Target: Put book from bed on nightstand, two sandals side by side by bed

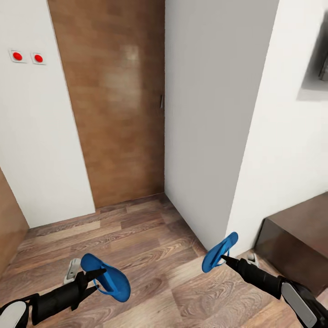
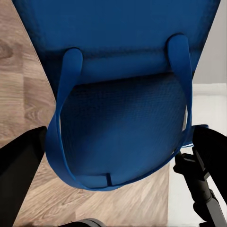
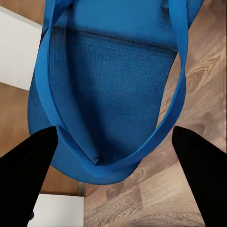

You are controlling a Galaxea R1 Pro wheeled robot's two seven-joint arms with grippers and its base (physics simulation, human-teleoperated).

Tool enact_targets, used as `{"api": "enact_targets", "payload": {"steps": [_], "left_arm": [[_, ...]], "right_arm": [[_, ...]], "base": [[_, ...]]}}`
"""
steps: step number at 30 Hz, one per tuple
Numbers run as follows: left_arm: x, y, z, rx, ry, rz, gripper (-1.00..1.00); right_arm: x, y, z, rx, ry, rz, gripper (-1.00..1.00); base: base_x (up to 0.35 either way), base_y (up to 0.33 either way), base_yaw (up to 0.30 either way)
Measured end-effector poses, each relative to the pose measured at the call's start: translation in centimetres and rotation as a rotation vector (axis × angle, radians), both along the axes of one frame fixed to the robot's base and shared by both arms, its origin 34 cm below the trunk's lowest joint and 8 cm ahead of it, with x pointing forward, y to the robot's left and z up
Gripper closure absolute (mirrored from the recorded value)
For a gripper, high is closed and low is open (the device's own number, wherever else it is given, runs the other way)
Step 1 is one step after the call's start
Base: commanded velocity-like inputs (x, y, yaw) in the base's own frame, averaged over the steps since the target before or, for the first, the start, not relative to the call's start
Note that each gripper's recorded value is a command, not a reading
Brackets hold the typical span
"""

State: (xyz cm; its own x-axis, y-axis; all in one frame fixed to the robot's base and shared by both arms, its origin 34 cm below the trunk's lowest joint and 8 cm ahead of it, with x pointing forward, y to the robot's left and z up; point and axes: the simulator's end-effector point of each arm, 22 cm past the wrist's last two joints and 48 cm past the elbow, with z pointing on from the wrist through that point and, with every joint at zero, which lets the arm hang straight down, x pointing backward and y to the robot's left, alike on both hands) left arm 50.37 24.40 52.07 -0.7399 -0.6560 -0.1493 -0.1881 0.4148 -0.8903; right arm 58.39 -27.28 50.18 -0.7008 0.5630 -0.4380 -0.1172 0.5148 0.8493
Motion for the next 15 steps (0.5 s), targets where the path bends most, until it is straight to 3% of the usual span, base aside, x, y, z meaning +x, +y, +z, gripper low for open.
{"api": "enact_targets", "payload": {"steps": [15], "left_arm": [[-0.01,-0.08,-0.01,-0.001,0.000,-0.001,1.00]], "right_arm": [[-0.02,0.05,-0.02,0.000,0.000,0.001,1.00]], "base": [[-0.003,-0.133,-0.258]]}}
